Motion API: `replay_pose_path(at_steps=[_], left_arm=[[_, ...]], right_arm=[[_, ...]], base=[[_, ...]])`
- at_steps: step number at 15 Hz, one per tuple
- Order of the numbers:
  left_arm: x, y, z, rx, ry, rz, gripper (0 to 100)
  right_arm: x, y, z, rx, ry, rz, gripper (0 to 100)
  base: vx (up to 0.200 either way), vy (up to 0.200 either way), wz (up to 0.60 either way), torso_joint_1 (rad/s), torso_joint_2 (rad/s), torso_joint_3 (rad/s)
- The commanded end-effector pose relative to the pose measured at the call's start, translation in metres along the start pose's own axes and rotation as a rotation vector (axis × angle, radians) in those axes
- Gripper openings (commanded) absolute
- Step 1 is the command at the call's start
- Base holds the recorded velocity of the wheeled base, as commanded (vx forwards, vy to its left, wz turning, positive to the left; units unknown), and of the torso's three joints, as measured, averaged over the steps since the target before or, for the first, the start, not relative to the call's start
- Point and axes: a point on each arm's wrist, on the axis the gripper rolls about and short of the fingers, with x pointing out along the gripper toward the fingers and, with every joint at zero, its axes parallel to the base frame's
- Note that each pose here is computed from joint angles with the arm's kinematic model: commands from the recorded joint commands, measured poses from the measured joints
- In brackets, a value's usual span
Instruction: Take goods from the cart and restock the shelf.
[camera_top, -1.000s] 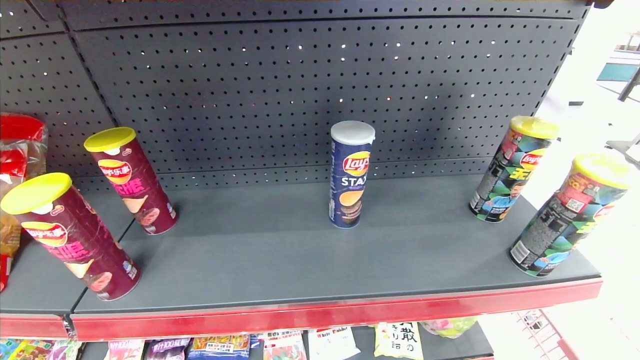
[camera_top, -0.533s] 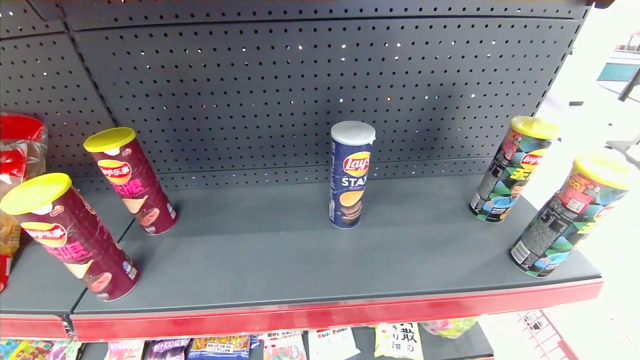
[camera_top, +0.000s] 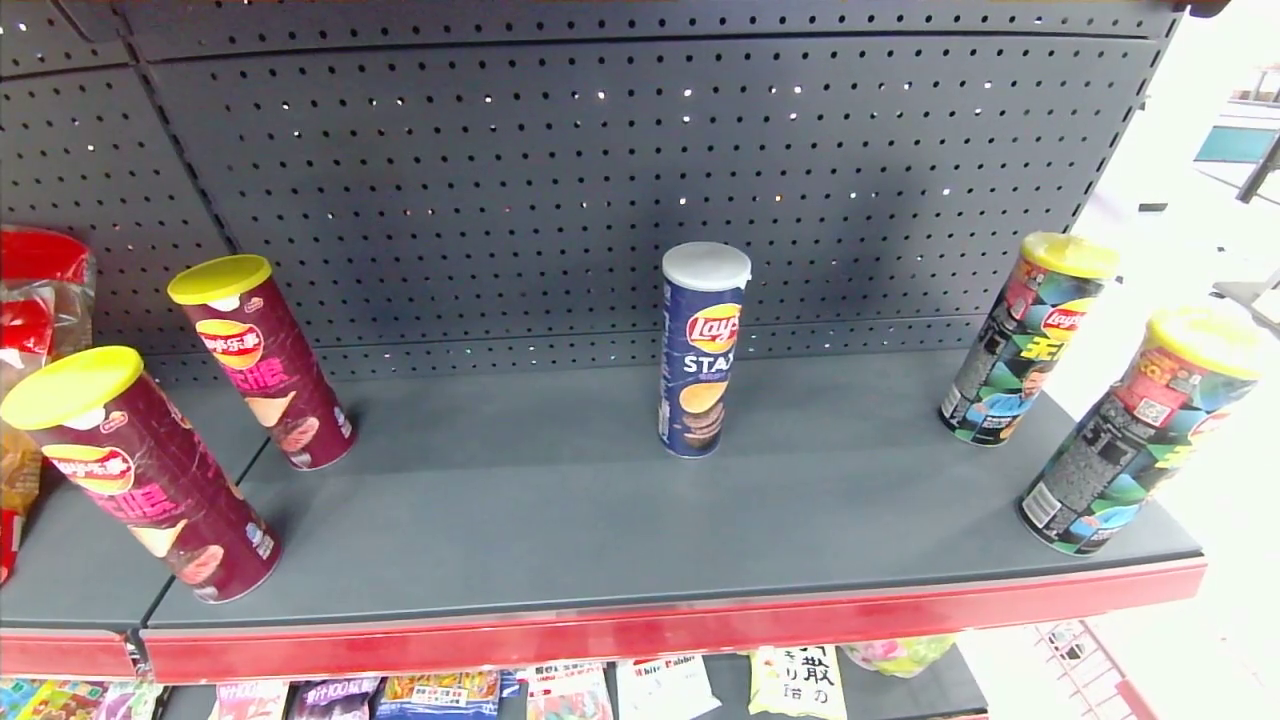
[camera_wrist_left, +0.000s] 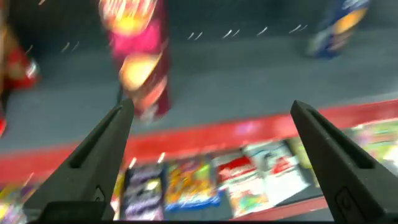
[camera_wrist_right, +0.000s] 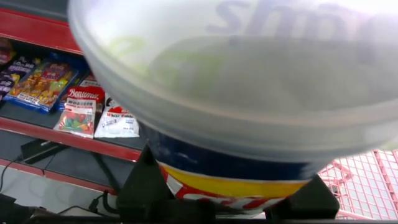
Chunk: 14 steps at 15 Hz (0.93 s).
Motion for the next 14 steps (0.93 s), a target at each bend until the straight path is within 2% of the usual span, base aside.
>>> replay_pose_path(at_steps=[1,2,3,4,5,6,7,9,11,14], left_arm=[[0.071,-0.003,0.092,0.019,0.146,-0.479,100],[0.096,-0.005,0.089,0.027,0.226,-0.547,100],[0.115,-0.007,0.091,0.028,0.25,-0.582,100],[0.158,-0.017,0.097,0.049,0.251,-0.653,100],[0.192,-0.025,0.096,0.072,0.229,-0.682,100],[0.208,-0.03,0.094,0.083,0.218,-0.69,100],[0.235,-0.046,0.089,0.093,0.225,-0.709,100],[0.27,-0.069,0.093,0.095,0.232,-0.737,100],[0.309,-0.08,0.084,0.107,0.25,-0.744,100],[0.345,-0.094,0.071,0.128,0.257,-0.803,100]], right_arm=[[0.0,0.0,0.0,-0.001,0.0,0.007,0],[0.0,0.0,0.0,-0.001,-0.003,0.005,0],[-0.001,0.0,0.0,-0.001,-0.007,0.003,0],[-0.001,0.0,0.0,-0.001,-0.012,-0.005,0],[-0.001,0.0,0.0,0.002,-0.011,-0.008,0],[-0.001,0.0,0.0,0.001,-0.011,-0.008,0],[-0.001,0.0,0.0,0.001,-0.011,-0.01,0],[-0.001,0.0,-0.001,0.001,-0.013,-0.01,0],[-0.001,0.0,-0.001,0.001,-0.013,-0.01,0],[-0.001,0.0,-0.001,0.002,-0.013,-0.009,0]], base=[[0.0,0.0,0.0,0.0,0.0,0.0],[0.0,0.0,0.0,0.0,0.0,0.0],[0.0,0.0,0.0,0.0,0.0,0.0],[0.0,0.0,0.0,0.0,0.0,0.0],[0.0,0.0,0.0,0.0,0.0,0.0],[0.0,0.0,0.0,0.0,0.0,0.0],[0.0,0.0,0.0,0.0,0.0,0.0],[0.0,0.0,0.0,0.0,0.0,0.0],[0.0,0.0,0.0,0.0,0.0,0.0],[0.0,0.0,0.0,0.0,0.0,0.0]])
